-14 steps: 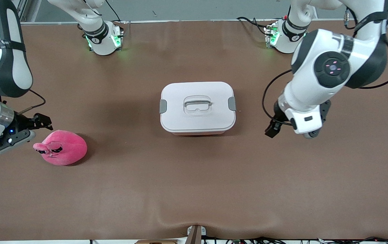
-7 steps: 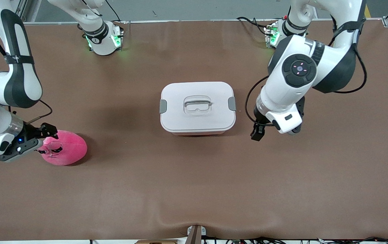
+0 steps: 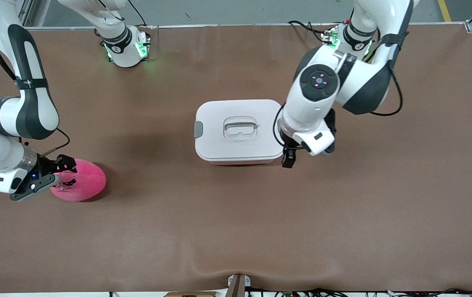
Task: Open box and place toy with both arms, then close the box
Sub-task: 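Grasp the lid handle with the left gripper while the right gripper grasps the plush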
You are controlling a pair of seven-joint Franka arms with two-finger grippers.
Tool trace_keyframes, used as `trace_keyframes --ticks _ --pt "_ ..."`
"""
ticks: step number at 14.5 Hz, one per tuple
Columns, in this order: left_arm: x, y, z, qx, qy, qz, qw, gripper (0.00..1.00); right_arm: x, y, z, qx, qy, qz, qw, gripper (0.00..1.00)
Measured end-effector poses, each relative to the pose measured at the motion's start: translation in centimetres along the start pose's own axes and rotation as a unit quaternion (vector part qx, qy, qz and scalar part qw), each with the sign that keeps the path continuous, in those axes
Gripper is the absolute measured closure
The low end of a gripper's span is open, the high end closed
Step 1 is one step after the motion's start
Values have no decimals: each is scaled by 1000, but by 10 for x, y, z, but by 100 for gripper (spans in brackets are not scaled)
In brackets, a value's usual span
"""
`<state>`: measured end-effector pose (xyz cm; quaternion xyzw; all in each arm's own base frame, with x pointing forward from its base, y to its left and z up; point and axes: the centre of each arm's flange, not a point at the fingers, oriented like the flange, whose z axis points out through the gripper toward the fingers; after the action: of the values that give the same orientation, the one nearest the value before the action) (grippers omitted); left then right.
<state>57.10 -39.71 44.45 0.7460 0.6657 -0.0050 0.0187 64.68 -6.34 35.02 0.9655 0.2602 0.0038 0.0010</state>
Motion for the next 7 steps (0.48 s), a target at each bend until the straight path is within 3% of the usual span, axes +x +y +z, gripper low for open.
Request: trace_keyframes --ticks 7 --pt "-68 -32 25 -2 -2 -45 999 0 2 -1 17 6 -8 -4 1000 0"
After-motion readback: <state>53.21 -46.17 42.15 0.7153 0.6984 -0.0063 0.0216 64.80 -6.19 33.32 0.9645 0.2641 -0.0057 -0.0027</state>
